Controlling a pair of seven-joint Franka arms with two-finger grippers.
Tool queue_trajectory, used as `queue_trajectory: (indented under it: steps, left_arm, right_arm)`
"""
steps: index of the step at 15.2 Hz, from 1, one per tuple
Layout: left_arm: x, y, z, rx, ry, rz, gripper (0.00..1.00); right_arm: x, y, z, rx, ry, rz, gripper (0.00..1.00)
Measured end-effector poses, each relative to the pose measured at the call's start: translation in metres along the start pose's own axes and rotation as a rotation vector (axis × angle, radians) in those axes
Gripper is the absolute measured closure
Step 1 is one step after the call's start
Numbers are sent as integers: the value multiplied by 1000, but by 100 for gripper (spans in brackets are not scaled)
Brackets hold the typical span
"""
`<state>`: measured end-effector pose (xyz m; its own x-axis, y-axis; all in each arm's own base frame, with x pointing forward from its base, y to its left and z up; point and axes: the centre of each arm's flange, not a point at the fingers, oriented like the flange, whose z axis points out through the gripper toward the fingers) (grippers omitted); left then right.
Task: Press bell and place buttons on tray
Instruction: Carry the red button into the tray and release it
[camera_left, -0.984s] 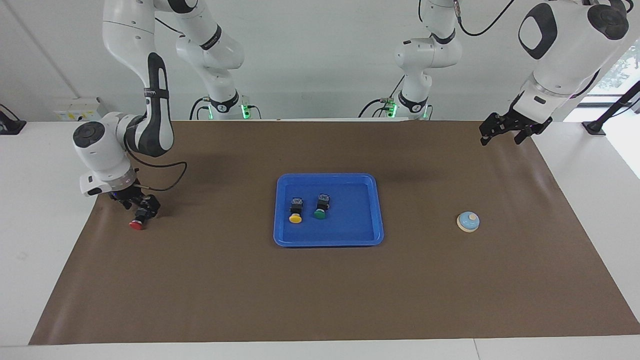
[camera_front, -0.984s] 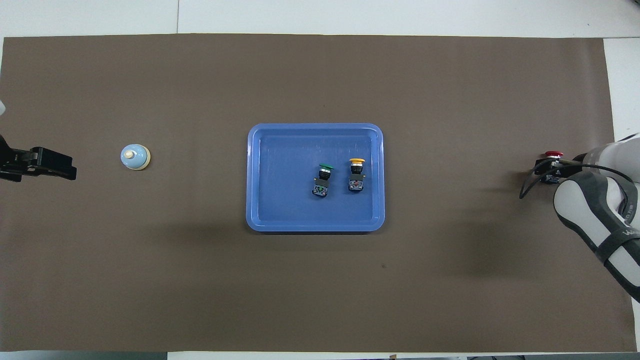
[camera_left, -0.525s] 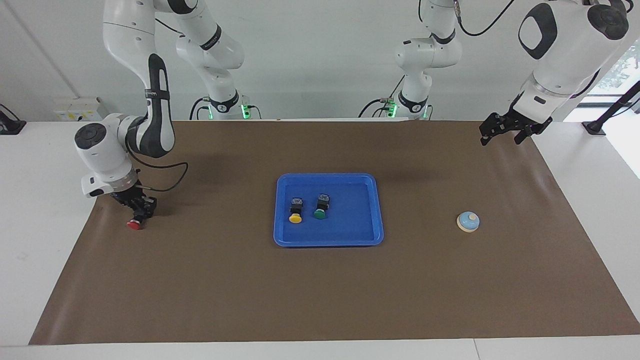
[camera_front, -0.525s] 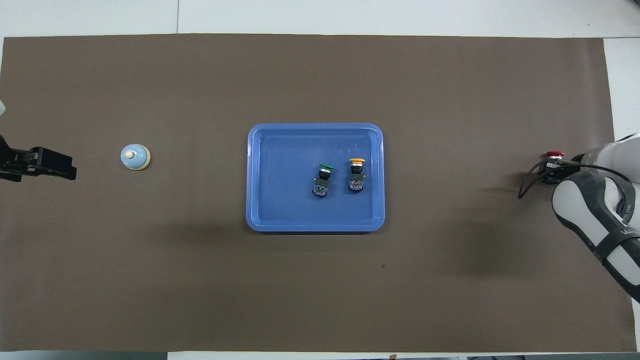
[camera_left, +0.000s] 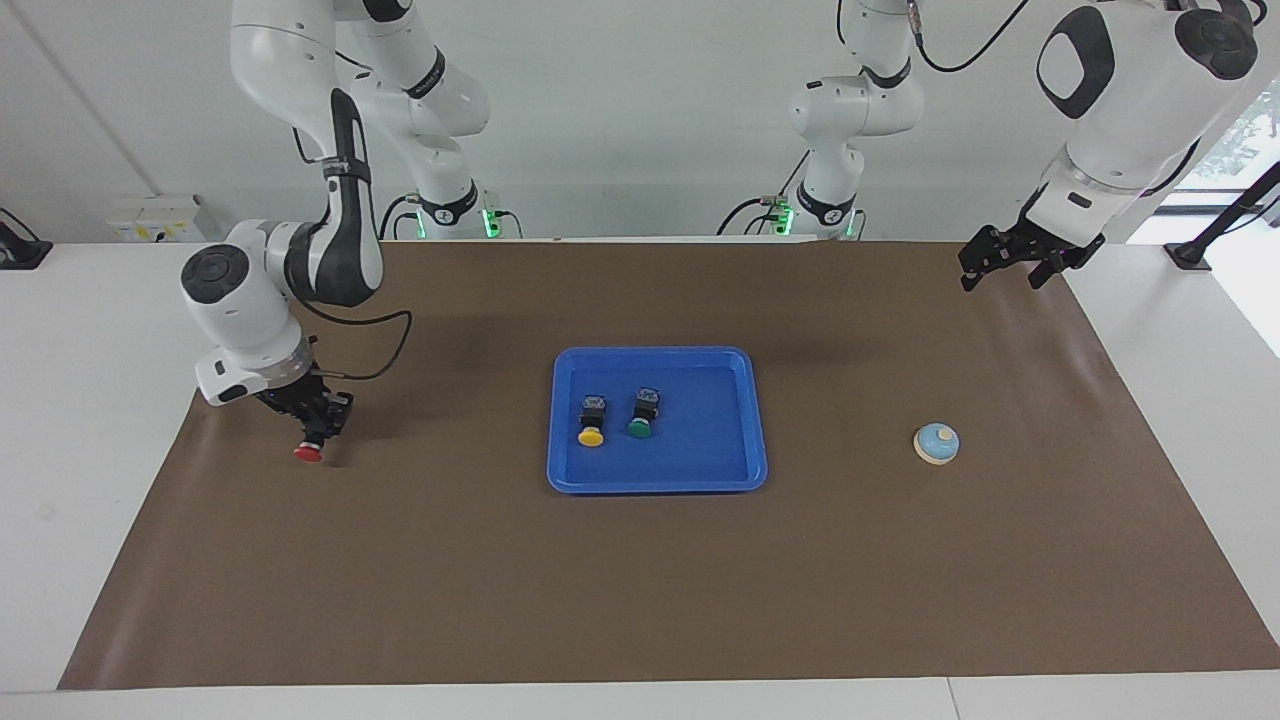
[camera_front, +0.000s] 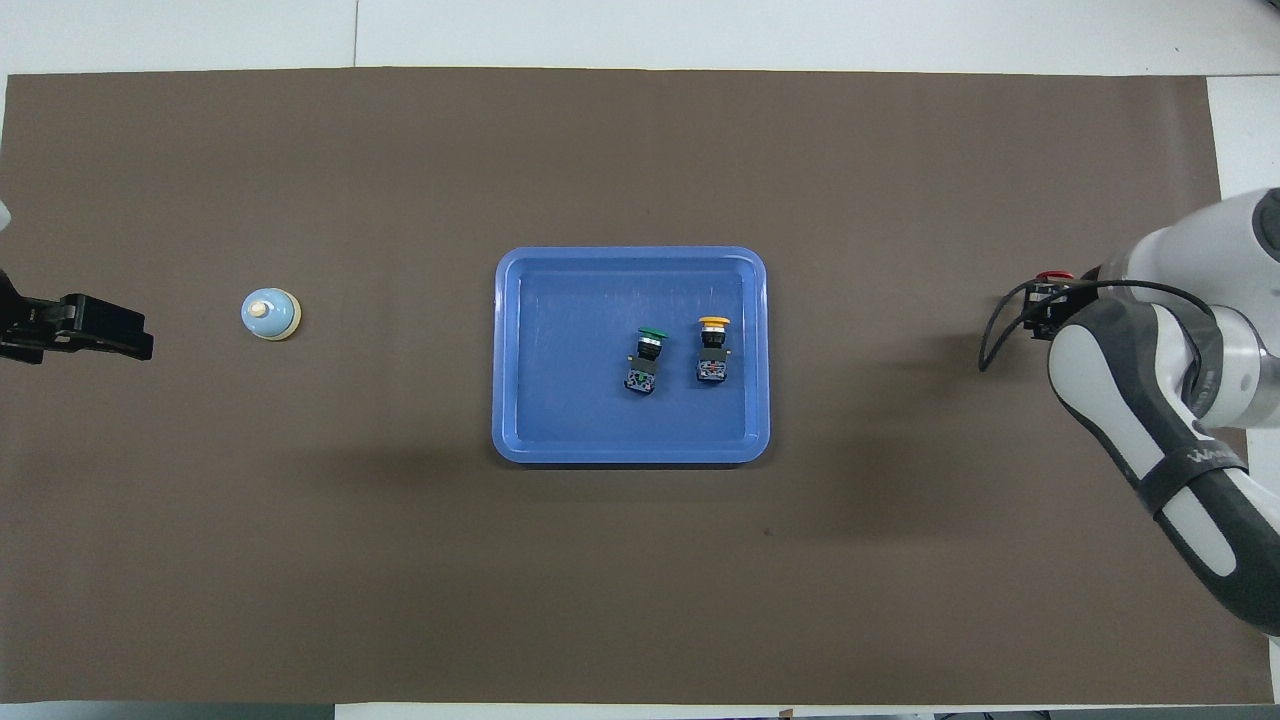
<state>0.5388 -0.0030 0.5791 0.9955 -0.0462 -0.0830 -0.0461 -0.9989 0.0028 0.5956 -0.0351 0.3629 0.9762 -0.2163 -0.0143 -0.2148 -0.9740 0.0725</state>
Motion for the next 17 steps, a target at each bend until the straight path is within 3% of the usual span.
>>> queue_trajectory:
  steps: [3,6,8,12,17]
  left_arm:
    - [0,0,0,0,0,0,0]
    - [0,0,0,0,0,0,0]
    - [0,0,0,0,0,0,0]
    - [0,0,0,0,0,0,0]
    - [0,0,0,0,0,0,0]
  right_arm:
    - [-14,-101,-46,6,0,17,59]
    - [-47,-191,-68,67,-1,-25,59]
    - [-77,-245,-72,116,-25,-79,59]
    - [-134,-335,-75,125,-36,-119,59]
    - [-150,-418,-47,119,-40,-110,59]
